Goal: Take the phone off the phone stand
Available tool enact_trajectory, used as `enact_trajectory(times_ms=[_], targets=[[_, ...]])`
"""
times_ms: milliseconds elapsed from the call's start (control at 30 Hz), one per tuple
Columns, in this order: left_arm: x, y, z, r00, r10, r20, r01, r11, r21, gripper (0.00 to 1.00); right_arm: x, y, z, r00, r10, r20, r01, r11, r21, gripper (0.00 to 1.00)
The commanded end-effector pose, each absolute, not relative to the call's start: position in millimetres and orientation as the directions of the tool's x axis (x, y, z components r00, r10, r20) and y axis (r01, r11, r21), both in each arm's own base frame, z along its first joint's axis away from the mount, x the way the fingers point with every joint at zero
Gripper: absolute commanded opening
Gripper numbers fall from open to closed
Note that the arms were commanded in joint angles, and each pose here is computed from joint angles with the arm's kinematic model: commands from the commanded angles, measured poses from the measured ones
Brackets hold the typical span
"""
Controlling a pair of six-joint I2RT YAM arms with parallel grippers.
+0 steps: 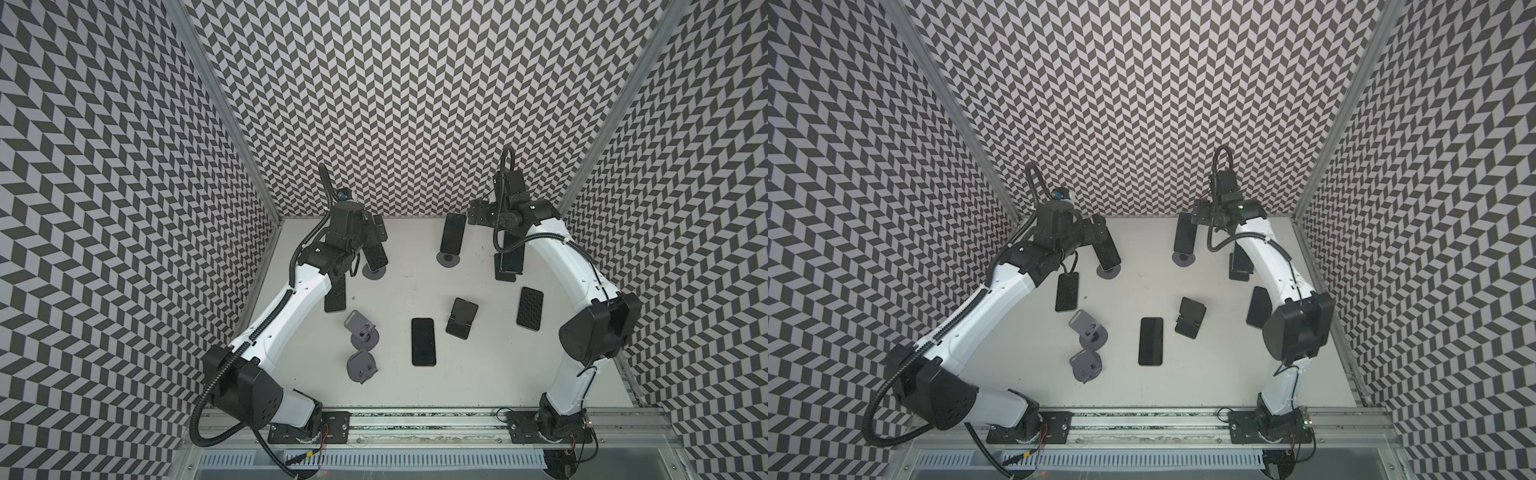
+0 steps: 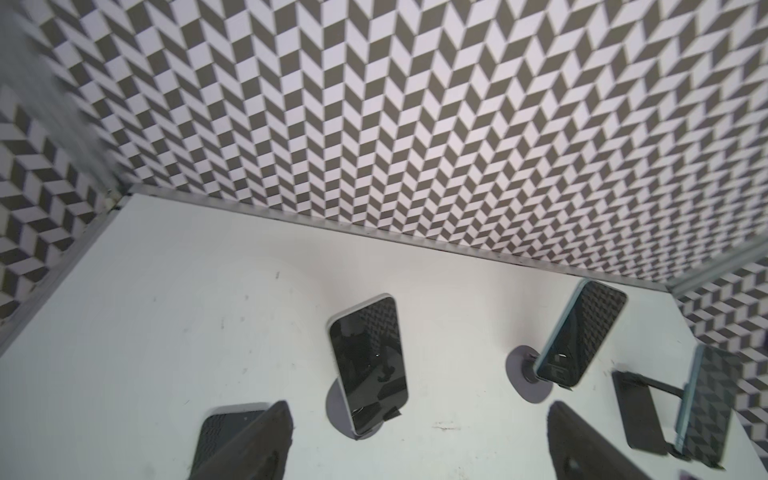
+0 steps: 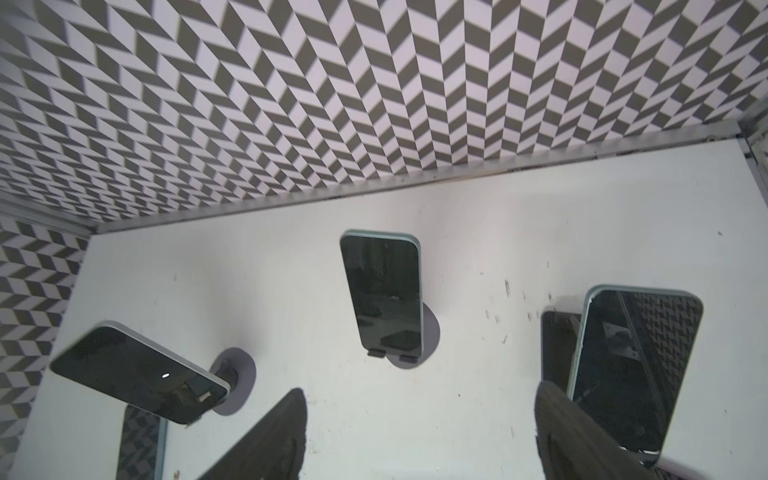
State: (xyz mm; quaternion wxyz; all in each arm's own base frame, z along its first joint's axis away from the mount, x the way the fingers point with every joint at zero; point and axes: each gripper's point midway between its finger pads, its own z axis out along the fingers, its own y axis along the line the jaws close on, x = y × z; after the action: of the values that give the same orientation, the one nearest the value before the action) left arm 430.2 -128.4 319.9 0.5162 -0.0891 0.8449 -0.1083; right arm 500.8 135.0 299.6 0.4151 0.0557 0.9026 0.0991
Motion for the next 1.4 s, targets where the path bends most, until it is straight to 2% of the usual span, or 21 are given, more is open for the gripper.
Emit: enact_trajectory(times_ms=[0,167,433,633,1000,1367], targets=[[431,-98,344,-0.372,-0.324,-0.87,-0.135,0.946,-0.295,0.95,521,158,330,-0.576,0.223,-0.786,-0.053,0.95,0.308,0.83],[435,-97,326,-0.398,-0.39,-0.831,-0.197,0.921,-0.337,0.94,502,183,314,-0.656,0.201,-0.728,-0.116,0.926,0.36,0.82],[452,-111,268,-0.482,-0.518,-0.707,-0.335,0.854,-0.397,0.94,435,236,307,-0.711,0.116,-0.693,-0.261,0.872,0.413,0.81],[467,-130,254,-0.477,-0.506,-0.719,-0.381,0.856,-0.35,0.98,401,265,306,-0.703,0.041,-0.71,-0.363,0.837,0.409,0.81],[481,-126,221,-0.485,-0.515,-0.707,-0.523,0.819,-0.238,1.0,376,270,299,-0.707,0.007,-0.707,-0.418,0.802,0.426,0.81],[494,-142,190,-0.559,-0.464,-0.687,-0.498,0.851,-0.169,1.0,369,270,301,-0.698,-0.004,-0.716,-0.443,0.788,0.427,0.81]])
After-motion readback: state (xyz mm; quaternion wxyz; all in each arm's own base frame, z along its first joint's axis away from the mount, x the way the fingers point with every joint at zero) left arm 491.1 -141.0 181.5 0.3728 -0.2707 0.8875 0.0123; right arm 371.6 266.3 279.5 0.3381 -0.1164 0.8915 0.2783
